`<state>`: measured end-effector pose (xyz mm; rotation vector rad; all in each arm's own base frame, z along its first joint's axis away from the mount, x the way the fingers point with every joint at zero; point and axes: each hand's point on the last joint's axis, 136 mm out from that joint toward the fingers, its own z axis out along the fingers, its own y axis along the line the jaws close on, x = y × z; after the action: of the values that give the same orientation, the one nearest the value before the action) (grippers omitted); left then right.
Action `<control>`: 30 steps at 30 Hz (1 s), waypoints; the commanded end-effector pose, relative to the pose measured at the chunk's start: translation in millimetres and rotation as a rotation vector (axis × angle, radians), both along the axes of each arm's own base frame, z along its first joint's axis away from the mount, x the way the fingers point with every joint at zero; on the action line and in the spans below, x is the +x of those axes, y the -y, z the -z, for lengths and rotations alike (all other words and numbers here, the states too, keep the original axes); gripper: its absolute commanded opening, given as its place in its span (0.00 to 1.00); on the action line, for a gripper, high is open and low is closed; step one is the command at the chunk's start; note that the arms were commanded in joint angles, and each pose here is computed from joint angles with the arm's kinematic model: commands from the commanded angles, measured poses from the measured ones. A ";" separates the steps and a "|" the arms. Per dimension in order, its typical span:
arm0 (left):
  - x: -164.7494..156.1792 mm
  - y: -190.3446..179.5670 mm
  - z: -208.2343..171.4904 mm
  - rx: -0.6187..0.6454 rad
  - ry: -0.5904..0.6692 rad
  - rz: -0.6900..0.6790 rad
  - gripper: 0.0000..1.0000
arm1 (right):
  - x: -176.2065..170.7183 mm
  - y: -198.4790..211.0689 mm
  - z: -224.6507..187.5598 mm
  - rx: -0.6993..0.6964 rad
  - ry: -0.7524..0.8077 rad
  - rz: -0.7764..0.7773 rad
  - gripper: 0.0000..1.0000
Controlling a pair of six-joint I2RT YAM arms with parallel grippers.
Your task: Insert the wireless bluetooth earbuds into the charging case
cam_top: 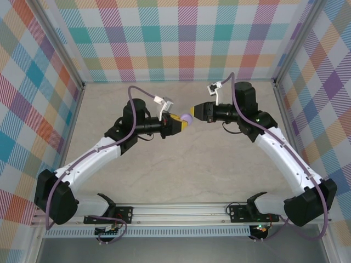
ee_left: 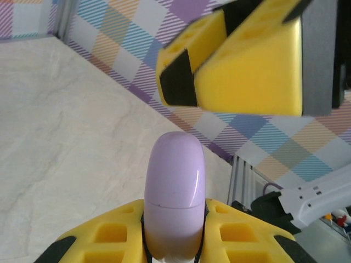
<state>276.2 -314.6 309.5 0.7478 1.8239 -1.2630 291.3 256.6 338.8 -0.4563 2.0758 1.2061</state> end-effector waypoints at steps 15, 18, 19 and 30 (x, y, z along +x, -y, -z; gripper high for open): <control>79.3 -2.4 127.8 0.348 -0.414 -0.256 0.00 | 19.2 79.3 70.2 -0.404 -0.025 0.382 0.38; 85.8 2.8 148.5 0.367 -0.457 -0.254 0.00 | 17.6 81.6 78.1 -0.423 -0.036 0.383 0.39; 87.8 4.8 154.1 0.369 -0.468 -0.253 0.00 | 17.4 82.5 80.1 -0.430 -0.039 0.384 0.39; 106.3 23.2 209.7 0.380 -0.579 -0.246 0.00 | 17.1 82.2 91.4 -0.458 -0.060 0.369 0.39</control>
<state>372.2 -329.7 93.3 0.3660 2.6123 -0.9936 311.2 176.0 254.7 -0.2045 2.3367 0.5557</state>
